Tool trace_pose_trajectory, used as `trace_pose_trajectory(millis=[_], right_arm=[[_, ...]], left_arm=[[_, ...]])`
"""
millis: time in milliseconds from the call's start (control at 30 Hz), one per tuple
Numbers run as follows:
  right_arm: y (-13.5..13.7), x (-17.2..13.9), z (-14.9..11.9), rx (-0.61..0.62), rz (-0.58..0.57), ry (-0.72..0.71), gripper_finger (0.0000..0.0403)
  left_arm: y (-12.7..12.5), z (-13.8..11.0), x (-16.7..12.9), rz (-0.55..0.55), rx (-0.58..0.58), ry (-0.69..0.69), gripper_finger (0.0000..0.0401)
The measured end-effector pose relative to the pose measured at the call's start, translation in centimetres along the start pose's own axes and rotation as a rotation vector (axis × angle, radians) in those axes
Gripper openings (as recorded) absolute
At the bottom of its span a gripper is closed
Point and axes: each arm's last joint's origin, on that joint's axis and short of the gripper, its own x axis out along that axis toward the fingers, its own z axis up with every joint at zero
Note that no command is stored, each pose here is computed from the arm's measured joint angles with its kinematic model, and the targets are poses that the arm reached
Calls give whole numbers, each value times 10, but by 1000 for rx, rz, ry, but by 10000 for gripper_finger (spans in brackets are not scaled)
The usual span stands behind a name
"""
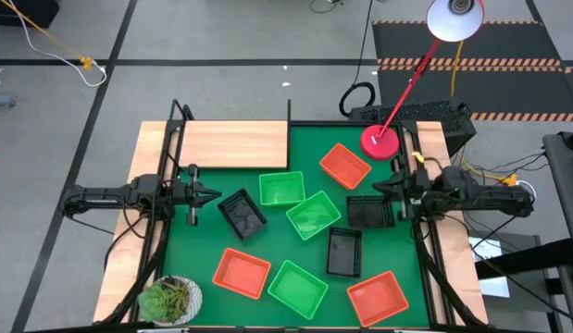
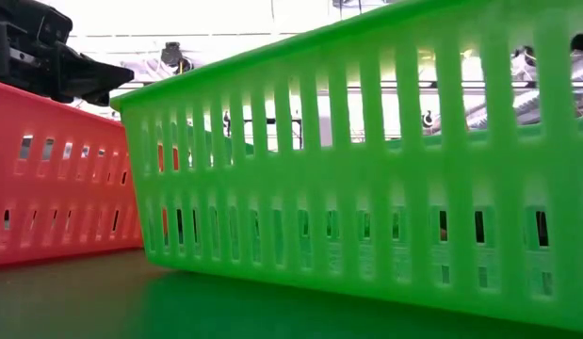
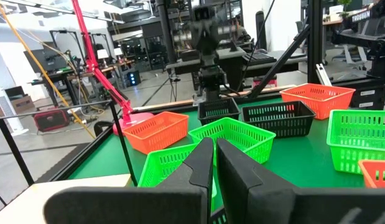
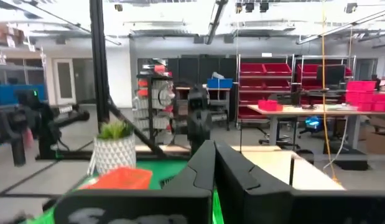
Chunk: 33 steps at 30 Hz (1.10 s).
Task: Stack baskets on shelf by color
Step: Put the black bin on the shelf
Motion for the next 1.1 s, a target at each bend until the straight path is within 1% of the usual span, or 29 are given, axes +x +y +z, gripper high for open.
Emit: trace_pose_trajectory(millis=[67,133,267,333,467,600,733,867,900,1000,1100], right_arm=[[0,3,18,16,-1,17,0],[1,8,45,31,-1,4,0],[2,20,83,52,-6,99,0],[2,29,96,62,-10,152,0],[2,48,125,64,-12,182,0],[2,69,147,62,-18,228,0],[1,88,160,65,-53,297,0],[0,103,161,46,-70,339,0],[0,105,160,39,-69,345,0],[0,111,154,19,-66,373,0],[-1,114,143,0,-63,413,0]], left_arm=[[0,0,0,1,0,-3,24],[0,0,0,1,0,-1,24],[0,0,0,1,0,-2,24],[0,0,0,1,0,-2,24],[0,0,0,1,0,-2,24],[0,0,0,1,0,-2,24],[0,0,0,1,0,-2,24],[1,3,0,7,10,-35,24],[1,5,0,10,3,-56,24],[2,11,-1,11,-85,-120,24],[3,19,-2,2,-106,-136,24]])
